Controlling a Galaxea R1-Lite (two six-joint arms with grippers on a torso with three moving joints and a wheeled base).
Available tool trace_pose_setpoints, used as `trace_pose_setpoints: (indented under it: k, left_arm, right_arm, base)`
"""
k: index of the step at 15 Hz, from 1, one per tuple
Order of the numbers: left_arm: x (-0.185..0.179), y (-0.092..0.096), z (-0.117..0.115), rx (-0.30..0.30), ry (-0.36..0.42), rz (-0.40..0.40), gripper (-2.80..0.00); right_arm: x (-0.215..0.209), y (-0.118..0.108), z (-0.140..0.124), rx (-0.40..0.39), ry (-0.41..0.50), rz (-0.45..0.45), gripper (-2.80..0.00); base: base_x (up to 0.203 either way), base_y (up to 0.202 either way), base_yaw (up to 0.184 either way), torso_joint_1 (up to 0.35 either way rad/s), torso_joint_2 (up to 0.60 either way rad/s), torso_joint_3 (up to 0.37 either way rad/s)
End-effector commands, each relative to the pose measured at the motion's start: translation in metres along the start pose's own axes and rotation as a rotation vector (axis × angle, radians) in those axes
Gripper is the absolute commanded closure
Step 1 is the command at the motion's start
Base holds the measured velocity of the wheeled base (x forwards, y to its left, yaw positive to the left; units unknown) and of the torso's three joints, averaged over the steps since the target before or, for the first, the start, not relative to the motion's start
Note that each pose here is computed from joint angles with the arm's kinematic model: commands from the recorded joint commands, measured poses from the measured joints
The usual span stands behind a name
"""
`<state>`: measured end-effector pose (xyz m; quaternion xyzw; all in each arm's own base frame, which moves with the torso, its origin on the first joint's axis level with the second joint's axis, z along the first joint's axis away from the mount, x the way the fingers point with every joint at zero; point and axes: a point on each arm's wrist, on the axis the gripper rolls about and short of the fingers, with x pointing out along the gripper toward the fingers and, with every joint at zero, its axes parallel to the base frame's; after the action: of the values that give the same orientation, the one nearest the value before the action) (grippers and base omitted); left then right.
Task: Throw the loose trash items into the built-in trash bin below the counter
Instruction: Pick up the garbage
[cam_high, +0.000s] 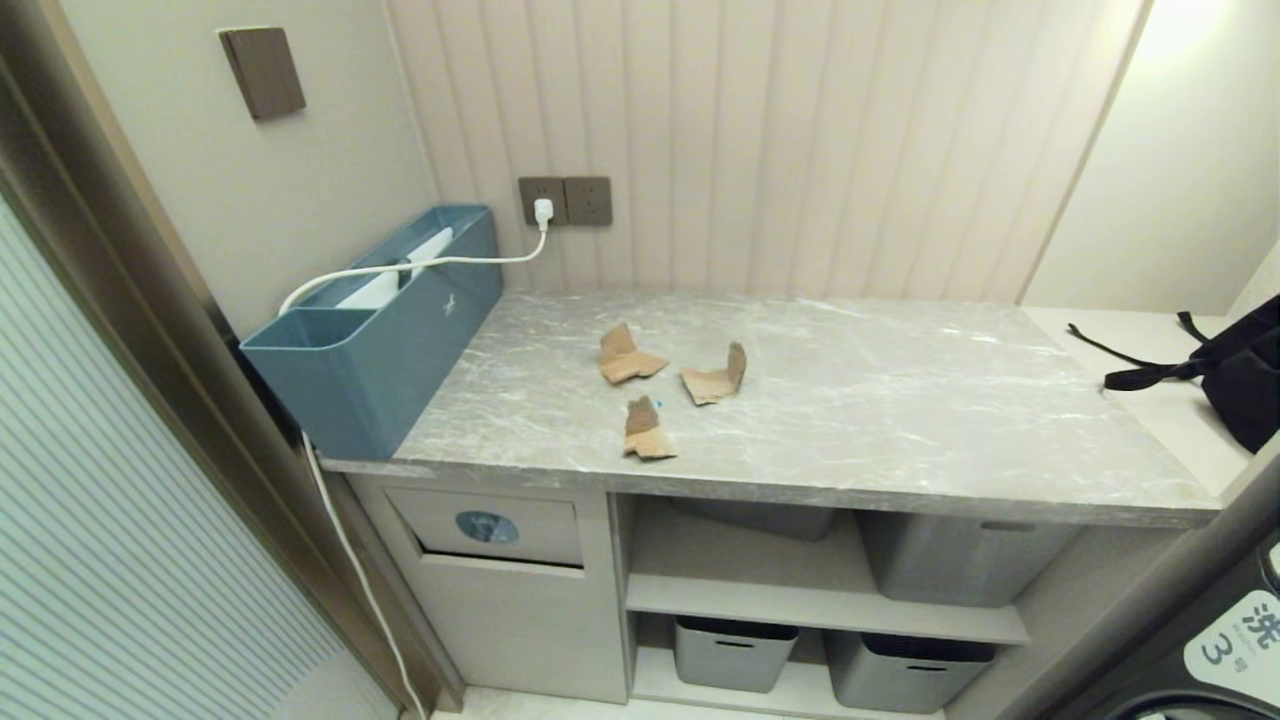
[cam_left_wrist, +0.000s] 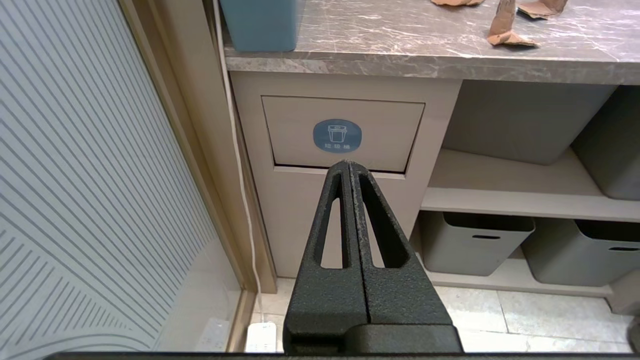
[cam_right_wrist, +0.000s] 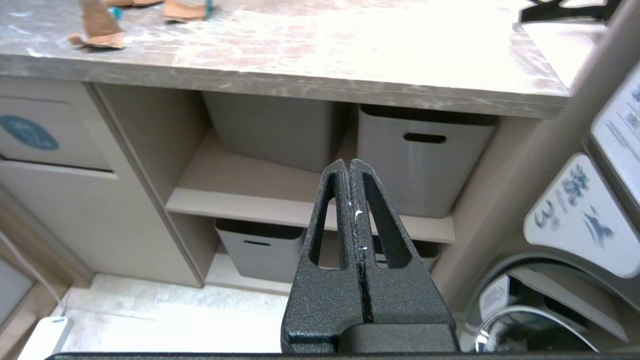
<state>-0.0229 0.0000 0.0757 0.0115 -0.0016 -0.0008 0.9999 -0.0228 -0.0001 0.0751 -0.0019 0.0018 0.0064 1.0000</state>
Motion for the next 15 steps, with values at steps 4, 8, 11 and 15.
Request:
trace_pose_setpoints:
  k: [4, 8, 11, 15]
  left_arm:
    - [-0.0001, 0.0000, -0.0001, 0.000, -0.001, 0.000, 0.00]
    - [-0.0001, 0.0000, 0.0001, 0.000, -0.003, 0.000, 0.00]
    - [-0.0001, 0.0001, 0.0001, -0.011, -0.003, 0.003, 0.00]
    - [-0.0001, 0.0001, 0.0001, -0.011, -0.003, 0.003, 0.00]
  right_arm:
    - [-0.0001, 0.0000, 0.0000, -0.001, -0.002, 0.001, 0.00]
    - [-0.0001, 0.0000, 0.0000, -0.001, -0.002, 0.001, 0.00]
    - [-0.0001, 0.0000, 0.0000, -0.001, -0.002, 0.001, 0.00]
    - [-0.0001, 0.0000, 0.0000, -0.001, -0.002, 0.001, 0.00]
  base:
    - [0.147, 0.005, 0.000, -0.003, 0.00, 0.003]
    - [0.198, 0.000, -0.002, 0.003, 0.00, -0.001]
    - [0.197, 0.000, -0.001, 0.003, 0.00, 0.002]
    - [0.073, 0.000, -0.002, 0.003, 0.00, 0.002]
